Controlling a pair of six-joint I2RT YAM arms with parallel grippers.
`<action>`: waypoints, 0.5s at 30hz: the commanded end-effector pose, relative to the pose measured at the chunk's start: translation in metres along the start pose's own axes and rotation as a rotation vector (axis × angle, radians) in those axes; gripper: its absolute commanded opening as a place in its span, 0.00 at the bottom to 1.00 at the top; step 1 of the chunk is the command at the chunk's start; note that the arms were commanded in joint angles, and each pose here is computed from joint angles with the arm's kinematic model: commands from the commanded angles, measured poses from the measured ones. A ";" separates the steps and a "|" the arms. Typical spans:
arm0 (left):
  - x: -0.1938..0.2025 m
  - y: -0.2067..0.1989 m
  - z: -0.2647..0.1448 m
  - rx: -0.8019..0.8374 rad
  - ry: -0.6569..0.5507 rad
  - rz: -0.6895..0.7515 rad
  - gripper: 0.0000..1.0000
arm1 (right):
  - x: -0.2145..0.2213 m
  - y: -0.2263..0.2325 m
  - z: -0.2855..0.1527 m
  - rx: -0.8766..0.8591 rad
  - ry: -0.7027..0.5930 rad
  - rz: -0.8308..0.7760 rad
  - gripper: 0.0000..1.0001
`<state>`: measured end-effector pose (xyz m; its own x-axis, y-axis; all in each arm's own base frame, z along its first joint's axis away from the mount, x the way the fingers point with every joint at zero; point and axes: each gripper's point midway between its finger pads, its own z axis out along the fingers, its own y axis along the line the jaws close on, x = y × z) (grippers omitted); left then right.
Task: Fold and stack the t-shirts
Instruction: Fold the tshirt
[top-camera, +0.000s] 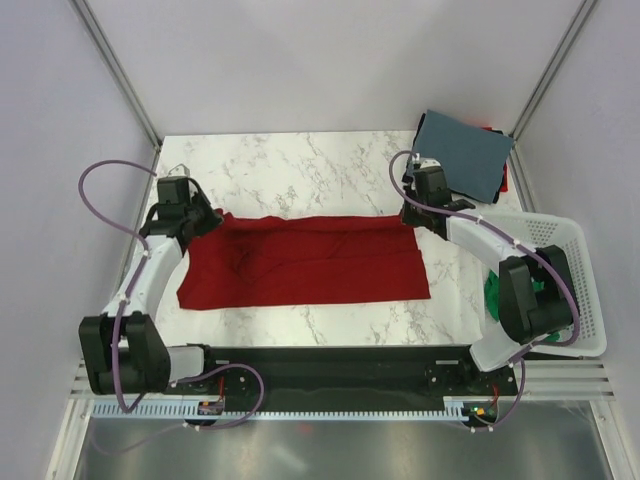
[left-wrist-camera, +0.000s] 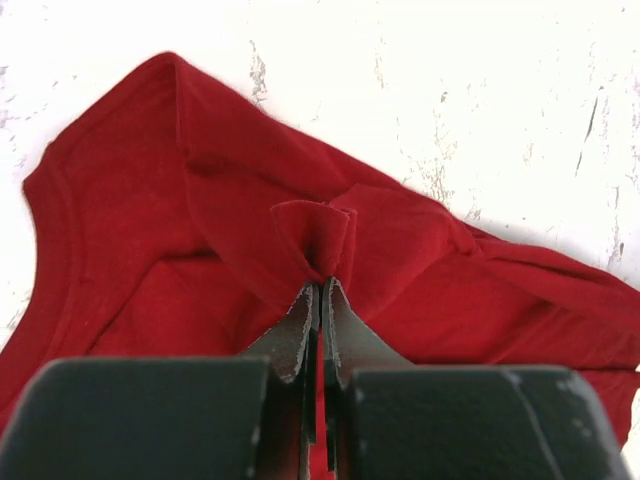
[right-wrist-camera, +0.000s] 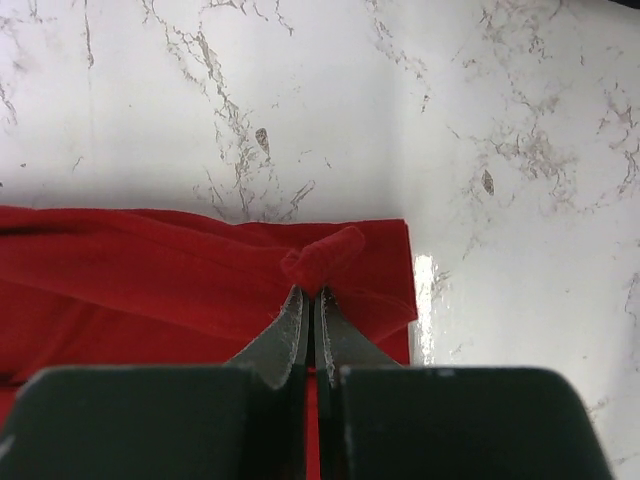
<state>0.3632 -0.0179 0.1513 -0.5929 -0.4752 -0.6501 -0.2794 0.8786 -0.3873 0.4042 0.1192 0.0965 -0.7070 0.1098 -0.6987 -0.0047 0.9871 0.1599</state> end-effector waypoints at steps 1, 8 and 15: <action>-0.007 0.009 -0.018 -0.017 -0.086 0.013 0.02 | -0.002 -0.004 -0.014 0.012 -0.041 0.021 0.00; 0.022 0.038 -0.045 -0.104 -0.126 -0.075 0.02 | 0.019 -0.012 -0.026 0.029 -0.022 0.047 0.00; 0.039 0.057 -0.070 -0.169 -0.165 -0.140 0.02 | 0.041 -0.023 -0.038 0.057 0.001 0.070 0.07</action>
<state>0.2839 0.0054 0.1504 -0.4675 -0.5391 -0.7006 -0.4007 0.8357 -0.3756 0.3513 0.1025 0.0807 -0.7337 0.1526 -0.6622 0.0529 0.9843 0.1682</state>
